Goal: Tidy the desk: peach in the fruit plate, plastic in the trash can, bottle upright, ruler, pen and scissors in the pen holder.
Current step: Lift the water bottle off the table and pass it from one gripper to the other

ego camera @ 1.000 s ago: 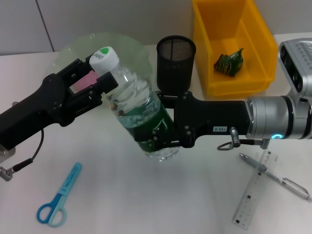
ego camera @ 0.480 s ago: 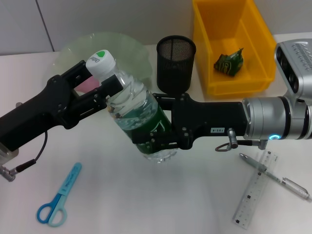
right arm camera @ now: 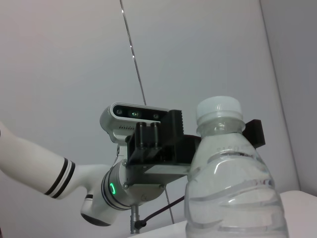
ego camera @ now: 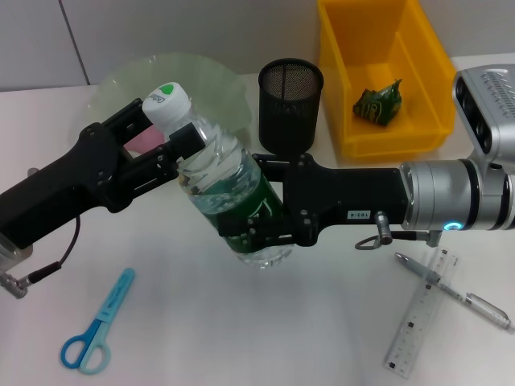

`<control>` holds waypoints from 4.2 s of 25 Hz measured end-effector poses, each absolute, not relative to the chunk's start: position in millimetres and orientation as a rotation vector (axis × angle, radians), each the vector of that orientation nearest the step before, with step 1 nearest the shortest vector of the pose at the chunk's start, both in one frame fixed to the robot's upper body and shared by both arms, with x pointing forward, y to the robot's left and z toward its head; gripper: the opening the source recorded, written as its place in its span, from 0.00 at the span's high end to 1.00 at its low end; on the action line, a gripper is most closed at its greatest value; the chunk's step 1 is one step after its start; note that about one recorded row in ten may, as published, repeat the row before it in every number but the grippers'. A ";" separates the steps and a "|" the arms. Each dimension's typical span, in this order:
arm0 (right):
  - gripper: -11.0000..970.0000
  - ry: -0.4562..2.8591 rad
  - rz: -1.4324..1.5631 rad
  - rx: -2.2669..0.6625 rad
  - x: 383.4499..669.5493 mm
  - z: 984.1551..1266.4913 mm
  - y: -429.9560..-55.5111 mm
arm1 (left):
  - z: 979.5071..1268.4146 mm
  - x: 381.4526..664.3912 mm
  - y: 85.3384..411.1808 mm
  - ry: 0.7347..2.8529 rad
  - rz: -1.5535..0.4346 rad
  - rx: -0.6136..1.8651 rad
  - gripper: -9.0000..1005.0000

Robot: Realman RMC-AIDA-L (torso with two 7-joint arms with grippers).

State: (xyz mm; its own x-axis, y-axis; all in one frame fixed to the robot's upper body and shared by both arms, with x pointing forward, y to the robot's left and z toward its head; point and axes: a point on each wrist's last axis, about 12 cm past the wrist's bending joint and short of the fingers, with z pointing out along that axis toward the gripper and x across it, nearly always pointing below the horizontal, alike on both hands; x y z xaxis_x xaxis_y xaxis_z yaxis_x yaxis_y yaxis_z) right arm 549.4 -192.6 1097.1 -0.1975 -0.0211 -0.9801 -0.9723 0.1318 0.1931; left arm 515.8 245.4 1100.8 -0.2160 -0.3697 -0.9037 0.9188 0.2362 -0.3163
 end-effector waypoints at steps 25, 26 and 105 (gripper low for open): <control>0.18 1.425 1.252 -1.044 548.5 1096.0 -186.5 | 1101.5 516.8 245.5 1.257 -1.306 0.607 0.19; 0.18 1.425 1.252 -1.044 548.4 1095.8 -186.2 | 1101.5 516.7 245.5 1.257 -1.307 0.607 0.19; 0.16 1.410 1.248 -1.053 547.7 1096.2 -186.4 | 1101.9 514.5 249.2 1.247 -1.300 0.611 0.56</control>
